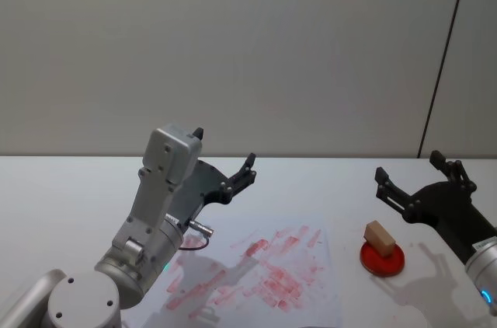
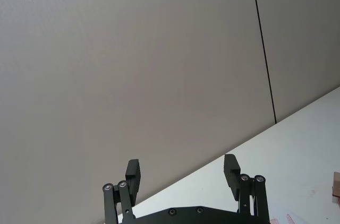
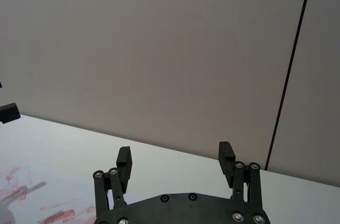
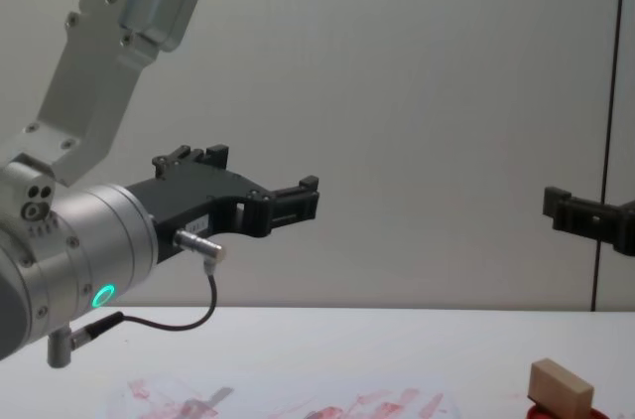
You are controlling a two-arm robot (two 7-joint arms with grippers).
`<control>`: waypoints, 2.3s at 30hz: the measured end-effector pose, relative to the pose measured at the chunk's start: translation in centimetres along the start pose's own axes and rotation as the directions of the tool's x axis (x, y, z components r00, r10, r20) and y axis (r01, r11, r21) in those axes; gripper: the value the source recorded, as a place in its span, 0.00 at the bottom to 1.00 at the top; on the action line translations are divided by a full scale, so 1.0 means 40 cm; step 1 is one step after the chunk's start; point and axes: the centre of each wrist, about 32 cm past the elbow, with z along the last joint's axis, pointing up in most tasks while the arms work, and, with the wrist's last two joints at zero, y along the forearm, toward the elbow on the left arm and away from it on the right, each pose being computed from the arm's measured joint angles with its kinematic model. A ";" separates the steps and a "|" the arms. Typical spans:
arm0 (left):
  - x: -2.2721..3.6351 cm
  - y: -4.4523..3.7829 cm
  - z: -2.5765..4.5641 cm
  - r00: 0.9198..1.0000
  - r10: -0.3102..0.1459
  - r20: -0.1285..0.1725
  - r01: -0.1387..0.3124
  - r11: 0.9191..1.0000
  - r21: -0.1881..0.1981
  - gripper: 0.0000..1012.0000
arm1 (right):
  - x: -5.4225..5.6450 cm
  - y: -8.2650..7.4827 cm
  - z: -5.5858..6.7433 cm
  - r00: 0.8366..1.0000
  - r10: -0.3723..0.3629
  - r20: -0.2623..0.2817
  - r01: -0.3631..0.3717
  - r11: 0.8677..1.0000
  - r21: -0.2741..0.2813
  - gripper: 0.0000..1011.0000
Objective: Use the one hand to pick up the stamp and affix it onto the A4 paper.
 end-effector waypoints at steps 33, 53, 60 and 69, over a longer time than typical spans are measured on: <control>0.000 0.000 0.000 1.000 0.000 0.000 0.000 1.000 0.000 0.99 | 0.012 0.003 -0.011 0.999 0.028 0.016 -0.027 0.999 -0.031 0.99; 0.000 0.000 0.000 1.000 0.000 0.000 0.000 1.000 0.000 0.99 | 0.041 0.011 -0.079 0.994 0.101 0.032 -0.093 0.975 -0.202 0.99; 0.000 0.000 0.000 1.000 0.000 0.000 0.000 1.000 0.000 0.99 | 0.039 0.015 -0.101 0.993 0.116 0.032 -0.105 0.962 -0.250 0.99; 0.000 0.000 0.000 1.000 0.000 0.000 0.000 1.000 0.000 0.99 | 0.032 0.030 -0.122 0.992 0.122 0.026 -0.108 0.949 -0.297 0.99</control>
